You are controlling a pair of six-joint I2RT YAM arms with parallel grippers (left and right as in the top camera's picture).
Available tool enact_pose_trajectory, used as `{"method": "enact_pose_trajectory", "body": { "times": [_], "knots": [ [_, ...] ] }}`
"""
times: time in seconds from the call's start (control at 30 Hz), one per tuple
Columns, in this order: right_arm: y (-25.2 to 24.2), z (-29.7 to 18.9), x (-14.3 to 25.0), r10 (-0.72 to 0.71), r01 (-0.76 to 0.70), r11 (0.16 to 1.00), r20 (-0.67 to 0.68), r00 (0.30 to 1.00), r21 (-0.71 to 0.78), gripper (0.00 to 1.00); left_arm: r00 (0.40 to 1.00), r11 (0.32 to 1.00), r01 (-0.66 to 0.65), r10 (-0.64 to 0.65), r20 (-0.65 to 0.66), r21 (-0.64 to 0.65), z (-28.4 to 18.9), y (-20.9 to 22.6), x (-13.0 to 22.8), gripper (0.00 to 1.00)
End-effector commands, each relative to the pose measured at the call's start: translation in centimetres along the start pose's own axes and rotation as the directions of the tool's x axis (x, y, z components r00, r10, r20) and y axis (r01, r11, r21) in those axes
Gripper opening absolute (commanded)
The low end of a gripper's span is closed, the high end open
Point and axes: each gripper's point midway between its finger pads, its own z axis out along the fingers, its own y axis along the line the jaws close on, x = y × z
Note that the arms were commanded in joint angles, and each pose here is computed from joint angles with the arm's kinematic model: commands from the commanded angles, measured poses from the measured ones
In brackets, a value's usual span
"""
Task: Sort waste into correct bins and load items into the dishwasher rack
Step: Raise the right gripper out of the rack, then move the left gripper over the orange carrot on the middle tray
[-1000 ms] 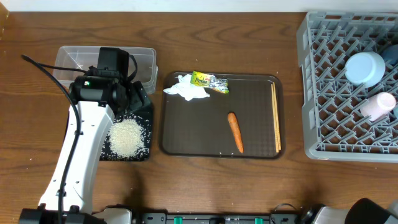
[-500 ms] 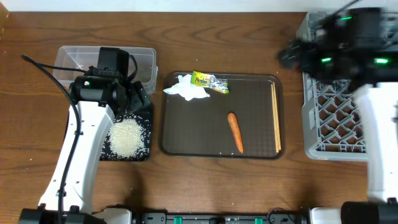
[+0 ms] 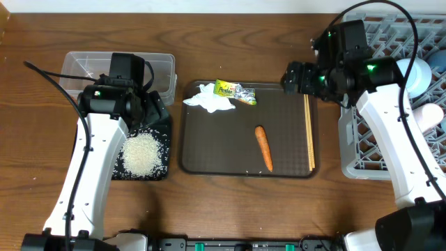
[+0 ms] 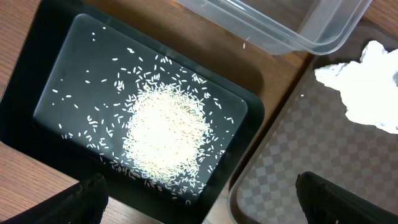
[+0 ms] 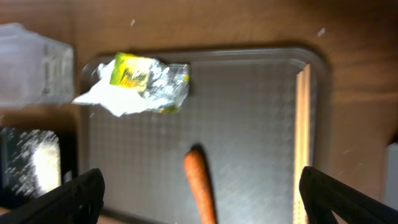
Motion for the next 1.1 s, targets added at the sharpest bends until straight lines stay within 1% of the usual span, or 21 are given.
{"method": "enact_pose_trajectory", "body": {
  "times": [0.0,0.1,0.2,0.3,0.47,0.57,0.67,0.73,0.83,0.9,0.93,1.0,1.07],
  "knots": [
    [-2.7,0.0,-1.7,-0.023,0.009,0.988,0.085,0.996,0.155,0.99,1.000,1.000,0.015,-0.015,0.015,-0.001,-0.3,0.1,-0.4,0.99],
    [-5.2,-0.8,-4.0,-0.033,-0.017,0.963,0.181,0.983,0.269,0.99,1.000,1.000,0.015,-0.015,0.015,-0.001,-0.3,0.1,-0.4,0.99],
    [-8.8,-2.6,-6.4,-0.036,-0.094,0.904,0.294,0.955,0.416,0.99,1.000,1.000,0.015,-0.015,0.015,-0.001,-0.3,0.1,-0.4,0.99],
    [-11.8,-4.0,-7.1,-0.024,-0.159,0.849,0.339,0.941,0.503,0.99,1.000,1.000,0.015,-0.015,0.015,-0.001,-0.3,0.1,-0.4,0.99],
    [-14.5,-5.0,-7.4,0.023,-0.219,0.827,0.358,0.934,0.518,0.99,0.999,1.000,0.019,-0.019,0.028,0.008,-0.4,-0.1,-0.7,0.99],
    [-15.3,-5.2,-7.4,0.034,-0.235,0.819,0.364,0.931,0.523,0.99,0.996,0.995,0.082,-0.084,0.029,0.050,-0.4,-0.9,-1.0,0.99],
    [-15.4,-5.3,-7.4,0.037,-0.238,0.818,0.365,0.930,0.524,0.99,0.985,0.977,0.169,-0.166,-0.037,0.129,-0.5,-2.4,-0.1,0.99],
    [-15.4,-5.3,-7.4,0.036,-0.238,0.818,0.365,0.930,0.524,0.99,0.973,0.961,0.225,-0.215,-0.078,0.158,-0.6,-3.0,0.3,0.99],
    [-15.4,-5.3,-7.4,0.036,-0.238,0.818,0.365,0.930,0.524,0.99,0.947,0.923,0.287,-0.233,-0.221,0.256,-1.3,-5.3,2.2,0.99],
    [-15.4,-5.3,-7.4,0.036,-0.238,0.818,0.365,0.930,0.524,0.99,0.933,0.890,0.296,-0.191,-0.306,0.348,-2.2,-7.6,3.4,0.99],
    [-15.4,-5.3,-7.4,0.036,-0.238,0.818,0.365,0.930,0.524,0.99,0.932,0.878,0.287,-0.163,-0.325,0.383,-2.5,-8.6,3.8,0.99],
    [-15.4,-5.3,-7.4,0.036,-0.238,0.818,0.365,0.930,0.524,0.99,0.936,0.871,0.251,-0.107,-0.336,0.422,-2.9,-10.3,4.8,0.99],
    [-15.4,-5.3,-7.4,0.036,-0.238,0.818,0.365,0.930,0.524,0.99,0.946,0.873,0.178,-0.025,-0.324,0.454,-3.3,-12.0,6.1,0.98]
  ]
}}
